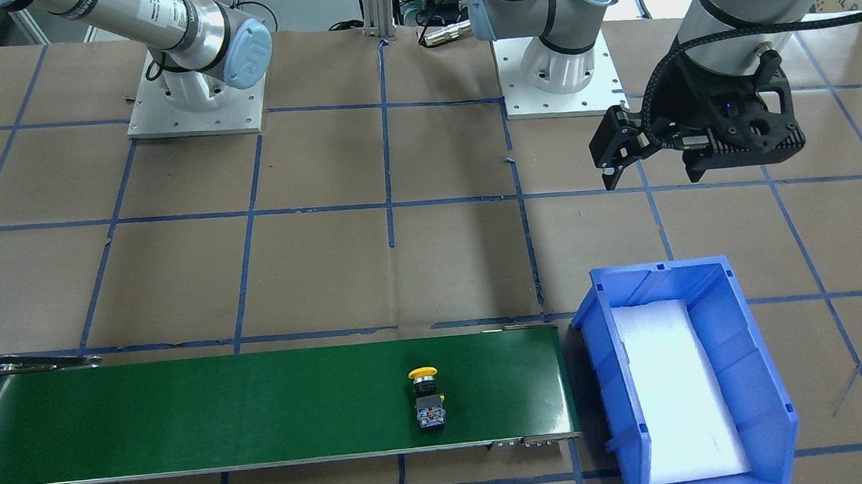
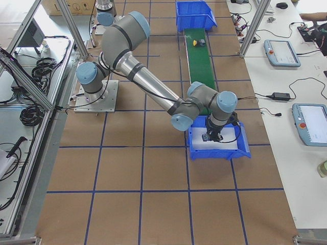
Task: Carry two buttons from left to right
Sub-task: 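Lower the button into the far bin and open the right gripper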
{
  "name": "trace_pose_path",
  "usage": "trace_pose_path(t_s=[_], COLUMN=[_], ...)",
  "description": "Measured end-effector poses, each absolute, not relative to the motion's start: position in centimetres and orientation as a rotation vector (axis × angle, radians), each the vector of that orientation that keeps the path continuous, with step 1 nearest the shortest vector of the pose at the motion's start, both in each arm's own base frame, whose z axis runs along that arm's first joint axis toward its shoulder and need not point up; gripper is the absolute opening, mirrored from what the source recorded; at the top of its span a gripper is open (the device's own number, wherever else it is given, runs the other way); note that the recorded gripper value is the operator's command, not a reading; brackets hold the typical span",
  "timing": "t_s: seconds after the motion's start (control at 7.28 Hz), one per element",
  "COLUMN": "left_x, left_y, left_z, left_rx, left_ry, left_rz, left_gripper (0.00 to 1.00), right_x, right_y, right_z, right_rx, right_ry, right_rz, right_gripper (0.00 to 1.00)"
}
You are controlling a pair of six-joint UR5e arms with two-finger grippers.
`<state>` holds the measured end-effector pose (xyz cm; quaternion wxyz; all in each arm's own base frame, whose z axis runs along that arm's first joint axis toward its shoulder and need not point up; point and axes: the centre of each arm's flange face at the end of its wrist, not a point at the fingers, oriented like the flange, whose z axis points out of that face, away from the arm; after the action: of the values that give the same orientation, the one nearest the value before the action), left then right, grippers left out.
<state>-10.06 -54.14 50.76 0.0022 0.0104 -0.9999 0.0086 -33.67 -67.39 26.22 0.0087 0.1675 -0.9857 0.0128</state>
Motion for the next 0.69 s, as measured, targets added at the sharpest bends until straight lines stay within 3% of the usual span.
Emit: trace_pose_path(t_s=[0.55, 0.69], left_x=[-10.3, -10.2], left_y=[-53.9, -53.6], left_z=[51.0, 51.3], left_rx=[0.029, 0.034], left_ry=[-3.107, -3.117], left_rz=[0.034, 0.043], left_gripper=[1.0, 1.0], right_x=[-34.2, -34.2], right_y=[-68.1, -68.1], right_z=[23.8, 23.8], right_rx=[0.522, 0.523], right_ry=[-3.081, -3.081], right_rz=[0.048, 0.049], right_gripper=[0.09, 0.56])
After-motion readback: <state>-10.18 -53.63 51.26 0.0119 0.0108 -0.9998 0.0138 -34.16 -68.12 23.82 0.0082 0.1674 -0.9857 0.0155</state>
